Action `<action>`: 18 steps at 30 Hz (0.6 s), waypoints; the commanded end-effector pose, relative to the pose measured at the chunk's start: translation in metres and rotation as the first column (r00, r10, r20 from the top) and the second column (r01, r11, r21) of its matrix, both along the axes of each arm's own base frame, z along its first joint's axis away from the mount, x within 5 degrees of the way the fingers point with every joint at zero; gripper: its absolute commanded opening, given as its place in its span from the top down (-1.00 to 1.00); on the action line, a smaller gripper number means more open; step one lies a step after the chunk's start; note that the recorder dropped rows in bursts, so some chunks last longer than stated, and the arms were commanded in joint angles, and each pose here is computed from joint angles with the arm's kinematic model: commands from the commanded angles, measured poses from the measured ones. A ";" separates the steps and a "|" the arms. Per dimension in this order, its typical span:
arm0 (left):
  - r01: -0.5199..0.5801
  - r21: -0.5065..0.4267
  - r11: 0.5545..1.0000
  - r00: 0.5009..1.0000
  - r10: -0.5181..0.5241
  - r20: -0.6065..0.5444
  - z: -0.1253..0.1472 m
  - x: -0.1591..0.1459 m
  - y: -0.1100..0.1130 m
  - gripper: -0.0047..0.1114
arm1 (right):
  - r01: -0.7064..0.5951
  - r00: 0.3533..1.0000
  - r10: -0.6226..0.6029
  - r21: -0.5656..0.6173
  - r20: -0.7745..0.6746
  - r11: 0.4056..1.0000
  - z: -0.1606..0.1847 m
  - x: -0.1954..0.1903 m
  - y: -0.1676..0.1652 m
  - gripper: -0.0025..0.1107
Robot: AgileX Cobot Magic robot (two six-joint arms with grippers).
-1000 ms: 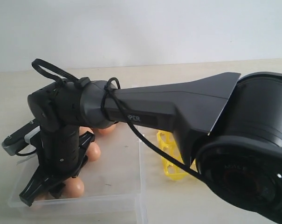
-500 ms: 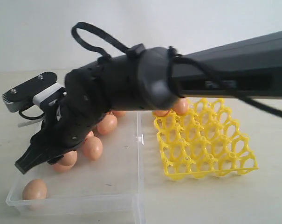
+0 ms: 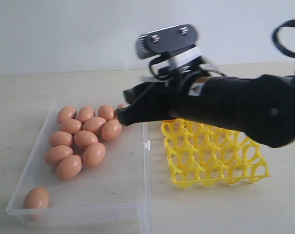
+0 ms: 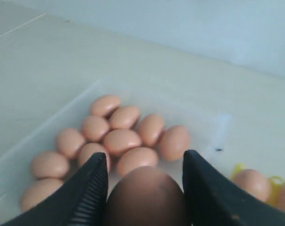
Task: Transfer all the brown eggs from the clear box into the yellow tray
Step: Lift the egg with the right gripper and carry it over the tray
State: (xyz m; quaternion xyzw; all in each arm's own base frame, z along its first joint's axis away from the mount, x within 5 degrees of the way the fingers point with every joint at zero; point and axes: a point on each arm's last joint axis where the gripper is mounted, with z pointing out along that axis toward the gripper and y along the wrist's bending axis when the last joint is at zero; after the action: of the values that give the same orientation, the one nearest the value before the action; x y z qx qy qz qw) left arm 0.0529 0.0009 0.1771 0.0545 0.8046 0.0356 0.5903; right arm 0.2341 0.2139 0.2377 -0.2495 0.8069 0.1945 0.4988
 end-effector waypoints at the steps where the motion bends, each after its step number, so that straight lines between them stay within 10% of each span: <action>1: 0.004 -0.007 1.000 1.000 -0.004 0.016 0.002 0.000 0.000 0.92 | 0.161 0.979 -0.163 0.028 0.125 0.987 0.007 0.009 -0.050 0.96; 18: 0.004 -0.007 1.000 1.000 -0.004 0.016 0.002 0.000 0.000 0.92 | 0.416 0.906 -0.422 0.133 0.022 0.900 -0.031 0.054 -0.110 0.96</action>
State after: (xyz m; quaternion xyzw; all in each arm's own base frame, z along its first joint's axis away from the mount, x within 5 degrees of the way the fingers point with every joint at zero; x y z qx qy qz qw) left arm 0.0529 0.0009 0.1771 0.0545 0.8046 0.0356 0.5903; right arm 0.2817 0.1078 0.2153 -0.0588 0.8146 0.1278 0.5626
